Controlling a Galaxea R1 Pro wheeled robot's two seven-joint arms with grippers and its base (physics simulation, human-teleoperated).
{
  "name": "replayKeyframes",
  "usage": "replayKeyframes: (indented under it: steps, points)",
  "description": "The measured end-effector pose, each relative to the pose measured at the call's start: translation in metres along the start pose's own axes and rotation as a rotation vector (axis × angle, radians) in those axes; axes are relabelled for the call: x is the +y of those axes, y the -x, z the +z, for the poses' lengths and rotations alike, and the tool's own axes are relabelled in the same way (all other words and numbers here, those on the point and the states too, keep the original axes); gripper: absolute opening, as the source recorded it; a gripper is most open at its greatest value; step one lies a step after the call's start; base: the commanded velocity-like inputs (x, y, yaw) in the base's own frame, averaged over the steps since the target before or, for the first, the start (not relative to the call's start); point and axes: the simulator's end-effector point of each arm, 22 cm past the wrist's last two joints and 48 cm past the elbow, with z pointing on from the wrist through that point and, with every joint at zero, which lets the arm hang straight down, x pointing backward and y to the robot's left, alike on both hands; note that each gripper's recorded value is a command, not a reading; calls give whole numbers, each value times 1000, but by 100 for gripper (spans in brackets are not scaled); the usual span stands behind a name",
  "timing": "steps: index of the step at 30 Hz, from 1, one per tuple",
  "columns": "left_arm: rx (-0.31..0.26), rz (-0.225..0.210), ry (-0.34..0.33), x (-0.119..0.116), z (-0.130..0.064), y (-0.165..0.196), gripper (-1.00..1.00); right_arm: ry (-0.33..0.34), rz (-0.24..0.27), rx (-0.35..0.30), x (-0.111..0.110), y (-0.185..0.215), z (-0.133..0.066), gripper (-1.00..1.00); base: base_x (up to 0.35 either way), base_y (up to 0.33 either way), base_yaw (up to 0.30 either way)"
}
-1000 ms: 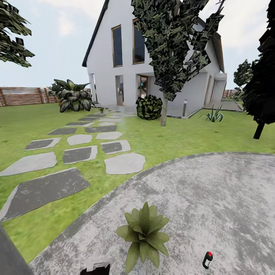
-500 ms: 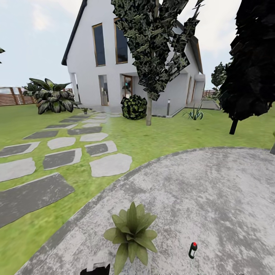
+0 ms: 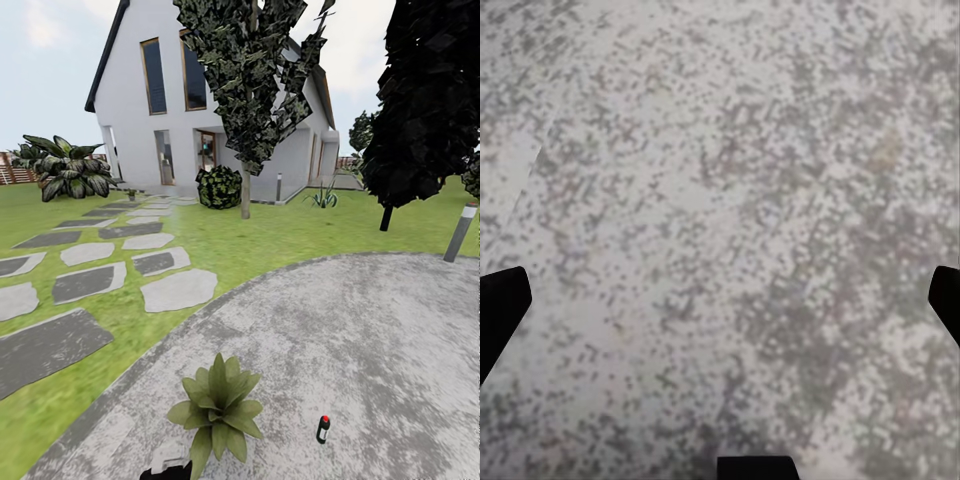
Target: Pick up the pesticide atomizer in the garden and spray insectifuge to fully cover both potted plants in the garden.
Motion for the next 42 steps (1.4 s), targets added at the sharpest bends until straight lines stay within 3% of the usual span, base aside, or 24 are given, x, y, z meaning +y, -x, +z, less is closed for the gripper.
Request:
replayKeyframes:
  steps: [14, 42]
  points:
    - [-1, 0, 0, 0, 0, 0, 100, 0, 0, -3, 0, 1, 0, 100, 0, 0, -77]
    - [-25, 2, -3, -2, -3, 11, 100, 0, 2, -27, 0, 10, -2, 100, 0, 0, -217]
